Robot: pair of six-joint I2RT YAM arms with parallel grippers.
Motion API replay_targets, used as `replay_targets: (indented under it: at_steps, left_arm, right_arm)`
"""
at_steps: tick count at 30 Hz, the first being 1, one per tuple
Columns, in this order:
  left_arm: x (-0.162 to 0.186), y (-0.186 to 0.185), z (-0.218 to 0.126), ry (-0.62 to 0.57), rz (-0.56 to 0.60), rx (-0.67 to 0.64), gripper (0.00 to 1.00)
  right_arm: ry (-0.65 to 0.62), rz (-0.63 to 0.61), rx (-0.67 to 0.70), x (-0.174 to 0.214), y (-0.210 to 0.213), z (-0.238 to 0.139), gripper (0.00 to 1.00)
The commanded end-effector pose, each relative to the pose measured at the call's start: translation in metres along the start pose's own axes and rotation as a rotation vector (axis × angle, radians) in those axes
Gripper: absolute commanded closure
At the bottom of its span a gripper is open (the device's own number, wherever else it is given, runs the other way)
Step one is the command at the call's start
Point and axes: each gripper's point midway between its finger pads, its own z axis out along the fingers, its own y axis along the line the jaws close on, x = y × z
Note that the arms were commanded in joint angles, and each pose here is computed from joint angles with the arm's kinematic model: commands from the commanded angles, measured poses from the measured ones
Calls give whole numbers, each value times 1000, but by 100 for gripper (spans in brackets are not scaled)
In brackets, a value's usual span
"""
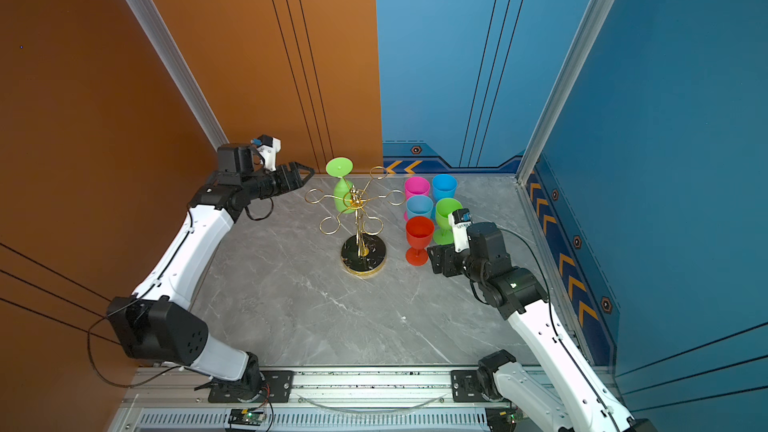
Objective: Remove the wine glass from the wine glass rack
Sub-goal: 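Reach the left gripper to the hanging green glass foot while the right withdraws, then close the left gripper on the green glass foot on the rack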
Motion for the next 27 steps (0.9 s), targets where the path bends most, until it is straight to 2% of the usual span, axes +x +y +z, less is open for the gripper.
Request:
replay_targets:
  at_steps: [1, 13, 21, 27]
  left_arm:
    - [-9, -15, 4, 16, -32, 88, 23]
    - [-14, -30, 31, 86, -88, 194, 32]
    - [-8, -36, 48, 139, -127, 240, 47]
    - [-5, -37, 57, 161, -141, 254, 54]
  right_arm:
    - [13, 20, -11, 9, 0, -5, 15]
    - [10, 24, -9, 15, -2, -9, 15]
    - [4, 27, -4, 17, -3, -11, 15]
    - [1, 26, -2, 17, -3, -12, 15]
